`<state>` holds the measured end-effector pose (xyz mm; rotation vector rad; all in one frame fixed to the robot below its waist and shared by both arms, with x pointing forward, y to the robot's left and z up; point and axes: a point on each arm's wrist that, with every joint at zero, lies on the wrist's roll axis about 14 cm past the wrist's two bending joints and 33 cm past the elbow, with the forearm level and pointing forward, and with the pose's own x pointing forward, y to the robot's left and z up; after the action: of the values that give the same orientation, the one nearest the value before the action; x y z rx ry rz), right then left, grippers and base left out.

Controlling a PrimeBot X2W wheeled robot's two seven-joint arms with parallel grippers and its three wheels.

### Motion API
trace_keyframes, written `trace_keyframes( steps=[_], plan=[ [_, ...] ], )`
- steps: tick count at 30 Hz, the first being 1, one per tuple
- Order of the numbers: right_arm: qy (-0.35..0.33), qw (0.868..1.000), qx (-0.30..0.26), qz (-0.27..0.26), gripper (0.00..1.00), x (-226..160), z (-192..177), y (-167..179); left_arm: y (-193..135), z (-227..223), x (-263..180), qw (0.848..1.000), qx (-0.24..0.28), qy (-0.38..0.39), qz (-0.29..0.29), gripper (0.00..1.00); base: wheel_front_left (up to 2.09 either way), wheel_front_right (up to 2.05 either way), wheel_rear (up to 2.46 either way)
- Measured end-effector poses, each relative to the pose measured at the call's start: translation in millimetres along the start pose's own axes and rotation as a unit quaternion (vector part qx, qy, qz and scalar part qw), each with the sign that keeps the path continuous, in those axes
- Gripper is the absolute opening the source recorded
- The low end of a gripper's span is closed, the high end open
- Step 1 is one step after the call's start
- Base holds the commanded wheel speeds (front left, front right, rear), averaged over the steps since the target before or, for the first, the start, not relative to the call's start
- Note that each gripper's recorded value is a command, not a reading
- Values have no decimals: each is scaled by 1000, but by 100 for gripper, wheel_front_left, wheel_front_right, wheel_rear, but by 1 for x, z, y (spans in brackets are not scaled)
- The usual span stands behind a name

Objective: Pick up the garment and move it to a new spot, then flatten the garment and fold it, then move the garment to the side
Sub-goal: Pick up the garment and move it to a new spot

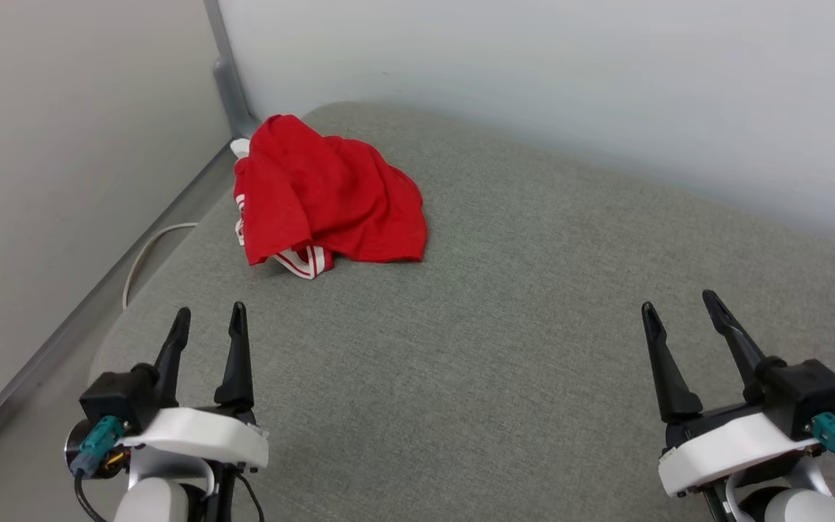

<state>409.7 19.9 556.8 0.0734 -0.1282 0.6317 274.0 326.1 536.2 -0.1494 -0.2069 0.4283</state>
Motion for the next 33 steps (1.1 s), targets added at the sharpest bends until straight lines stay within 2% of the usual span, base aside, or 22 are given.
trace_keyframes(
  steps=[8, 14, 17, 24, 31, 33],
  plan=[
    [4, 999, -1, -31, 100, 9, -8, -31, -2, -9, 64, 999, -22, 37, -3, 100, 0, 0, 0],
    [18, 998, 7, -67, 100, 13, -29, -64, -11, -23, 126, 994, -12, 106, -23, 100, 0, 0, 0],
    [27, 996, 11, -84, 100, 15, -42, -81, -18, -39, 153, 987, -4, 158, -34, 100, 0, 0, 0],
    [52, 993, 20, -106, 100, 21, -81, -110, -17, -88, 203, 956, 21, 289, -31, 100, 0, 0, 0],
    [77, 990, 22, -118, 100, 25, -118, -134, -16, -142, 231, 915, 37, 402, -18, 100, 0, 0, 0],
    [86, 989, 23, -121, 100, 23, -128, -140, -14, -162, 231, 898, 38, 439, -7, 100, 0, 0, 0]
  ],
)
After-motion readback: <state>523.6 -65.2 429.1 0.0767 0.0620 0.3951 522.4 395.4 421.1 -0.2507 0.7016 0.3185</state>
